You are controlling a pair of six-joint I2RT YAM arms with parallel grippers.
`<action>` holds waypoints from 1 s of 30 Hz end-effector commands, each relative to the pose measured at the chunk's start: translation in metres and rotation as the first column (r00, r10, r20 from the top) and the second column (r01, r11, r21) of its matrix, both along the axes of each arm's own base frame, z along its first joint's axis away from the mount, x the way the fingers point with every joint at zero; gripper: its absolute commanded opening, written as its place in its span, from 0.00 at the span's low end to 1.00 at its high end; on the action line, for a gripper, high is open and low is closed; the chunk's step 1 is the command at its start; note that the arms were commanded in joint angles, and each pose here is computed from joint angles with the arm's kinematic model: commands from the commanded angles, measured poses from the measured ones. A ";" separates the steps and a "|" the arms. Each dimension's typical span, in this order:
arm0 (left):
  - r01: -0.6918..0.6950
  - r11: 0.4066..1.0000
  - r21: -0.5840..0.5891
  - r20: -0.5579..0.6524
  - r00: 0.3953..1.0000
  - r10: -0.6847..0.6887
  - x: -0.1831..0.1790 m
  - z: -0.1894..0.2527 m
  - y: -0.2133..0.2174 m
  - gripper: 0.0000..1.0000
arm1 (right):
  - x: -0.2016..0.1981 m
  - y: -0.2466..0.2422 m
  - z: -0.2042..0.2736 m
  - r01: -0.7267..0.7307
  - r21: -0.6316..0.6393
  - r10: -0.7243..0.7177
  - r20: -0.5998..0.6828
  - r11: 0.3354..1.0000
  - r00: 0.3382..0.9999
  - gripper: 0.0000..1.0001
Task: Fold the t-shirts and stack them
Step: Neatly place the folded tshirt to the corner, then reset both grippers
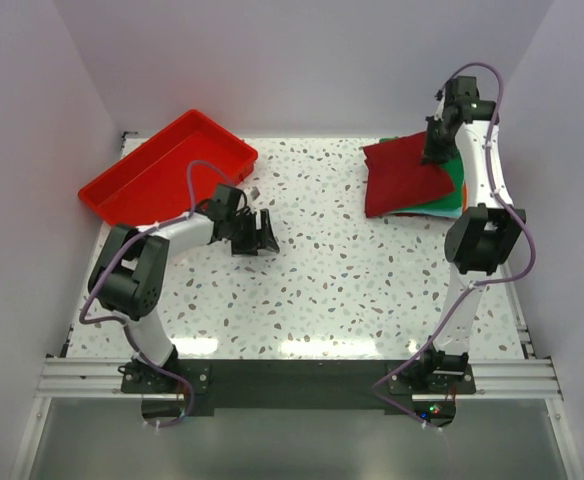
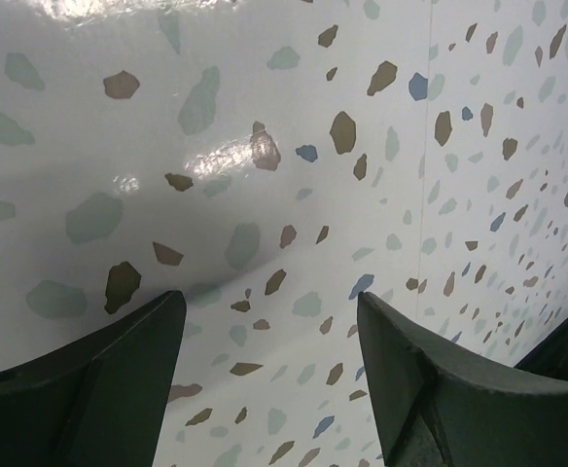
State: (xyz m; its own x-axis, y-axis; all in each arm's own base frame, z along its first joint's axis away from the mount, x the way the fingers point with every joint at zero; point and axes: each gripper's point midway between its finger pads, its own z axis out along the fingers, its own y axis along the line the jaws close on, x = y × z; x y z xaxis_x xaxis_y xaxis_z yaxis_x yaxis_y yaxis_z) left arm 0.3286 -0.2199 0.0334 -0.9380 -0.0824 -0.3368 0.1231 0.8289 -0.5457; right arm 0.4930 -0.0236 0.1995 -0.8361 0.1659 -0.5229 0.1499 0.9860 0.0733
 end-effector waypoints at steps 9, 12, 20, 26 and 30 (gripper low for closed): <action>-0.034 0.998 0.052 0.202 0.979 0.022 0.009 0.066 0.020 0.77 | -0.013 -0.057 0.078 0.355 -0.129 -0.305 0.299 0.926 0.904 0.99; -0.067 0.997 0.039 0.291 0.955 0.053 0.014 0.099 0.025 0.78 | -0.028 -0.058 0.098 0.371 -0.118 -0.307 0.369 0.921 0.877 0.99; -0.250 0.967 -0.040 0.504 0.831 0.236 0.008 0.180 0.057 0.79 | -0.079 -0.022 0.134 0.216 0.004 -0.189 0.499 0.976 0.846 0.99; -0.389 0.917 -0.086 0.568 0.737 0.366 -0.018 0.200 0.091 0.81 | -0.133 0.015 0.093 0.053 0.093 -0.090 0.471 0.994 0.877 0.99; -0.459 0.886 -0.069 0.580 0.704 0.410 -0.039 0.200 0.114 0.82 | -0.165 0.032 0.077 -0.022 0.129 -0.042 0.470 0.991 0.881 0.99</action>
State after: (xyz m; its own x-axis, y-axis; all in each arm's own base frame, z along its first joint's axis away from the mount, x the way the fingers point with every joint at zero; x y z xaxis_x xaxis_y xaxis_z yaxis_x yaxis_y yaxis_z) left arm 0.2981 -0.1316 0.2377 -0.4808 -0.3447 -0.8062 0.1127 0.8876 -0.4467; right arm 0.3376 -0.0114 0.2750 -0.5163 0.2740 -0.8114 0.1841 0.9608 0.2072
